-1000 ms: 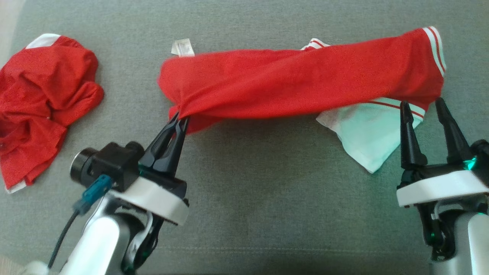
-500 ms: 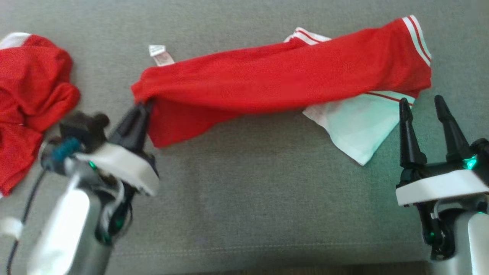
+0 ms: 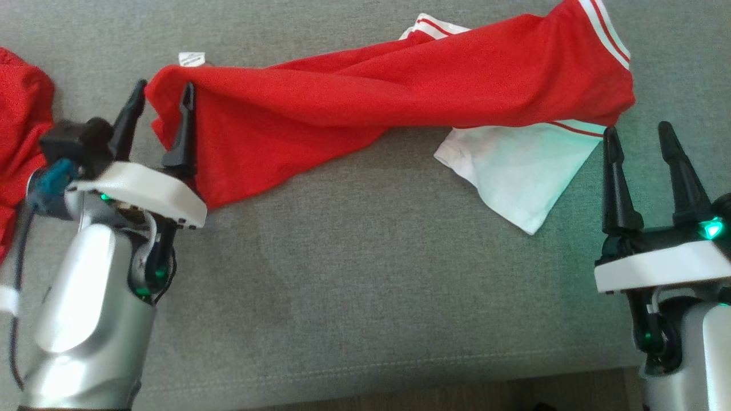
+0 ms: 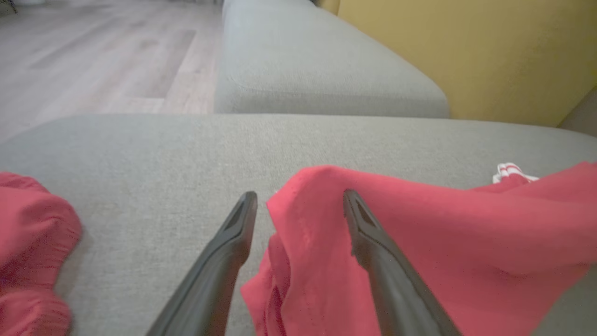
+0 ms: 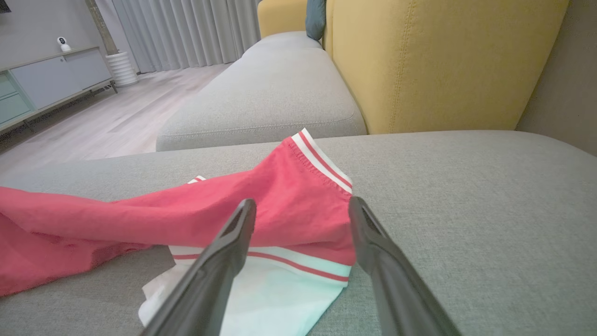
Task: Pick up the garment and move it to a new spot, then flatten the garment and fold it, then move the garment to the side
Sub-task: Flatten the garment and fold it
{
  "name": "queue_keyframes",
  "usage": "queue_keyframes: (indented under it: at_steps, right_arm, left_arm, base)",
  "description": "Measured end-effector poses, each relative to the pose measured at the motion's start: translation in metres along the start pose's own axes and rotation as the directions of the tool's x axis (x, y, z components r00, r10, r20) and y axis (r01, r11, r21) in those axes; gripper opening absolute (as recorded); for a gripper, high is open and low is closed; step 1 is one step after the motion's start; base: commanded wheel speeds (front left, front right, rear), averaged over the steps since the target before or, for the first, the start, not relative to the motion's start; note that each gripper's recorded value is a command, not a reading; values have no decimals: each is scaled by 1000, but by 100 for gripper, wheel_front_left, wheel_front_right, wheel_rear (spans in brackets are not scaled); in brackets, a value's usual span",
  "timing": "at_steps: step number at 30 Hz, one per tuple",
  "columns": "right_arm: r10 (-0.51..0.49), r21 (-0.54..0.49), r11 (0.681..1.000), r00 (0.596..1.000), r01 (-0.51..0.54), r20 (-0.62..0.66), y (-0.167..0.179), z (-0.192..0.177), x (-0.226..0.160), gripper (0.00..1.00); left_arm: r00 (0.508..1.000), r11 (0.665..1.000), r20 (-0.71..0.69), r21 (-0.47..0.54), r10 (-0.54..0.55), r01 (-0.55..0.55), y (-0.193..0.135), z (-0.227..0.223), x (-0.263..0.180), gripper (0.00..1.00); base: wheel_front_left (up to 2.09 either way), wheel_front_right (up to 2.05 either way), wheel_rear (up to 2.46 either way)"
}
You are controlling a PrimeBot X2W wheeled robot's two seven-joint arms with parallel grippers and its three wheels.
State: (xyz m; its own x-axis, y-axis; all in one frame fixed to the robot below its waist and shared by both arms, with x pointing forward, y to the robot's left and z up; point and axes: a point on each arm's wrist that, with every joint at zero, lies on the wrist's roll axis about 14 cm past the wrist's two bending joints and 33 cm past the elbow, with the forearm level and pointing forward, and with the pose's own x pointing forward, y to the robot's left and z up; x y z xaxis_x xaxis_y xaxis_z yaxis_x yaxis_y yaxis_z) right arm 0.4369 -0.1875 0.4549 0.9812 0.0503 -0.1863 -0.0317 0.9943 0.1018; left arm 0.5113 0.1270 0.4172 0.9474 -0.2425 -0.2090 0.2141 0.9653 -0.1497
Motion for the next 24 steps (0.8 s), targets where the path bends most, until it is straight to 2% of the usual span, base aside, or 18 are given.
queue_keyframes:
  at_steps: [6,15,24]
  right_arm:
    - [22,-17,1000,1000,-21,21,8,6,1,100]
    - [54,-39,998,996,-52,67,20,24,-5,100]
    - [74,-44,996,996,-72,51,28,25,-25,100]
  left_arm:
    - [987,998,156,39,44,-51,1,25,-11,100]
    - [957,995,278,41,81,-96,-6,58,-53,100]
    - [961,993,259,36,97,-110,-17,45,-99,100]
  base:
    - [0,0,0]
    - [0,0,0]
    - [0,0,0]
